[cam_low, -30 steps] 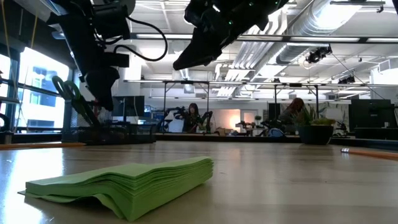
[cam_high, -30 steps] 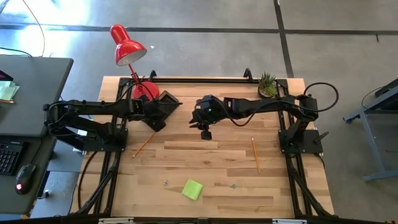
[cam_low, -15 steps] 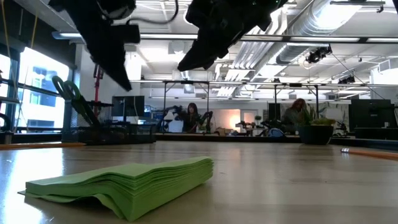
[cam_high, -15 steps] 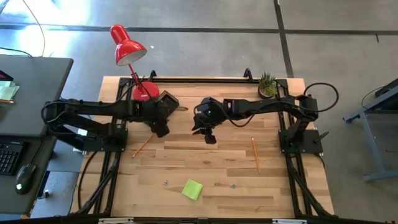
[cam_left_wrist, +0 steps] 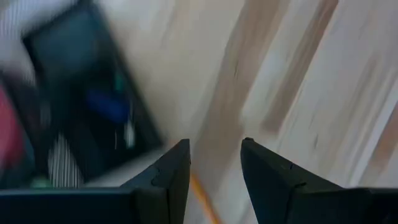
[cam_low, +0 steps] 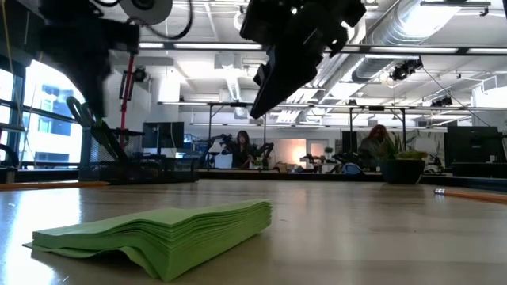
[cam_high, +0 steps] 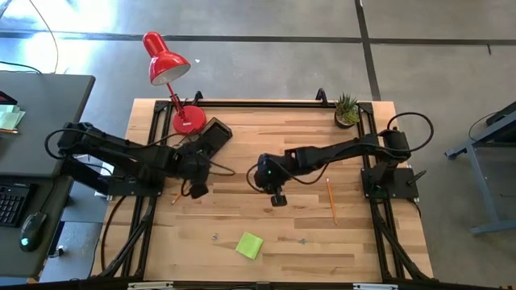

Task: Pick and place office supplies into organizer
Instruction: Put the left yellow pencil into the desk organizer

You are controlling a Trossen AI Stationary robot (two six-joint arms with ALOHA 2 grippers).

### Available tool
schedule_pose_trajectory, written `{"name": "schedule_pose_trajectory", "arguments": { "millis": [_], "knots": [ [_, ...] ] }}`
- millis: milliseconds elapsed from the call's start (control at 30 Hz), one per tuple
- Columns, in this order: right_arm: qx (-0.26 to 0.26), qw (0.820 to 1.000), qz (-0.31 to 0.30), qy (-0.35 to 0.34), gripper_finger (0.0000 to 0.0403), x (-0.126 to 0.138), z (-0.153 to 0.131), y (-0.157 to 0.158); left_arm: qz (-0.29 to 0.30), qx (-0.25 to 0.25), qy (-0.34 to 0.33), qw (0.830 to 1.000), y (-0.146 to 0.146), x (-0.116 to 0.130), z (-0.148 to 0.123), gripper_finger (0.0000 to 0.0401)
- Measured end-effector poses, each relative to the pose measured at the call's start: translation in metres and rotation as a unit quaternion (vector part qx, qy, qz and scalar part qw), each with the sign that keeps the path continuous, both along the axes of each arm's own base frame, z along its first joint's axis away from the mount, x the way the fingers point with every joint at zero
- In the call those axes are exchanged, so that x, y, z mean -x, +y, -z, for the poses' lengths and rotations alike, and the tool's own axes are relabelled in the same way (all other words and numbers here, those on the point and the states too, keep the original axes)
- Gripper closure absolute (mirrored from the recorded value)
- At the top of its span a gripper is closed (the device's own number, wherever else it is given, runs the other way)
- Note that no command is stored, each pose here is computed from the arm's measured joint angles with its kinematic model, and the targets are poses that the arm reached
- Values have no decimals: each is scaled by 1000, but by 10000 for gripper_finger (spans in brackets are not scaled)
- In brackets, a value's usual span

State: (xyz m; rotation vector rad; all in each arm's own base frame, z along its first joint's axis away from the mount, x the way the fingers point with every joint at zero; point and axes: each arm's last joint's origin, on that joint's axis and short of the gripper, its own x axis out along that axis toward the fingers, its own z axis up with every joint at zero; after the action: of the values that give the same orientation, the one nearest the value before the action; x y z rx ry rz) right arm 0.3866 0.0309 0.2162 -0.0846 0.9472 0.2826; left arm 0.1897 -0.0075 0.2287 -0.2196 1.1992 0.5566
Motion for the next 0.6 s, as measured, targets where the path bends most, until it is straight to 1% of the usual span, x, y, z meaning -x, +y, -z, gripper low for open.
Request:
{"name": "schedule_pose_trajectory", "arguments": {
  "millis": [100, 200, 367, 600],
  "knots": [
    [2, 1000, -14, -1, 329, 1, 0, 6, -50, 43, 55, 996, -1, 13, 3, 272],
    [6, 1000, -15, -3, 329, 1, 0, 8, -76, 81, 81, 990, -3, 19, 11, 272],
    [22, 1000, -16, -6, 329, 0, 0, 7, -103, 95, 115, 983, -3, 30, 38, 272],
    [43, 998, -35, -6, 329, 1, 1, 3, -116, 164, 106, 974, -6, 37, 72, 272]
  ]
}}
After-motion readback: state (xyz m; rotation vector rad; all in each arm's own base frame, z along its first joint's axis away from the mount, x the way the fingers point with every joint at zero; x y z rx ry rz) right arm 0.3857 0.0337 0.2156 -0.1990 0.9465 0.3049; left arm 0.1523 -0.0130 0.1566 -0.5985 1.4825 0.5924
